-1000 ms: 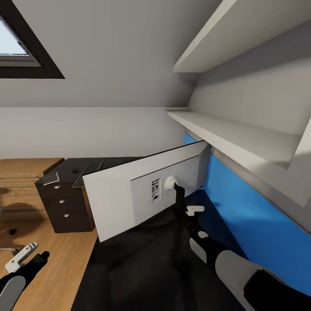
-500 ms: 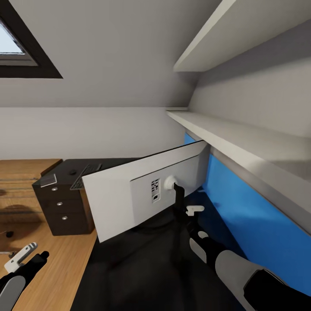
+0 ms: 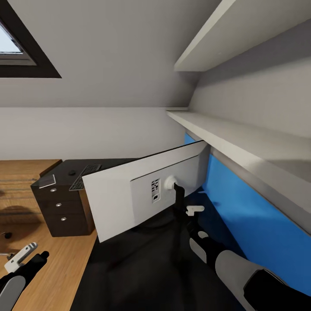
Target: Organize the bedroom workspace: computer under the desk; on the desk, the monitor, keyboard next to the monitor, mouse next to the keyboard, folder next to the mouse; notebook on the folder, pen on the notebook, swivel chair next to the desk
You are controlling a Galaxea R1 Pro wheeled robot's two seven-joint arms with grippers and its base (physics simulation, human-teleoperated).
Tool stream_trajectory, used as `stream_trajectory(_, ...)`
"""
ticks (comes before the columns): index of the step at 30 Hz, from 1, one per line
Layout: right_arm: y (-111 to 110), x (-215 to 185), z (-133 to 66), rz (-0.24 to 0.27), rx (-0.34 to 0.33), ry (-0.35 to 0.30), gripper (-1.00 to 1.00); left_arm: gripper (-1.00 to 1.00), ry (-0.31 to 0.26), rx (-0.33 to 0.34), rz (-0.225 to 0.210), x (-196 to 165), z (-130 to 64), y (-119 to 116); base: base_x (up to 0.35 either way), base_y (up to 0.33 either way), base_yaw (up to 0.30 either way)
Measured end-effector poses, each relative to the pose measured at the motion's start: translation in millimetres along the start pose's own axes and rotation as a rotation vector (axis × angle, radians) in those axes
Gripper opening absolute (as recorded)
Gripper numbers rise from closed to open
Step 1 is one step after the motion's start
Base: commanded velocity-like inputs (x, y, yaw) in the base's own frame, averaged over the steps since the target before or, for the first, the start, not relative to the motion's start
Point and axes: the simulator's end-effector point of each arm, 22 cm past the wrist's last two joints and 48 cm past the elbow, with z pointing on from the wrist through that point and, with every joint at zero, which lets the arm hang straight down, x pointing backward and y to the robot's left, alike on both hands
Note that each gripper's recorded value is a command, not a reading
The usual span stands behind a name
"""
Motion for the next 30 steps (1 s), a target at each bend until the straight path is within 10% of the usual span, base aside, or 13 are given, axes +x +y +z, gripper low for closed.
stream_trajectory(30, -1.5, -0.6, -0.2, 0.000, 0.003, -0.005, -1.00, 1.00, 0.005, 0.000, -0.003, 1.7, 0.1, 0.0, 0.056, 0.000, 0.000)
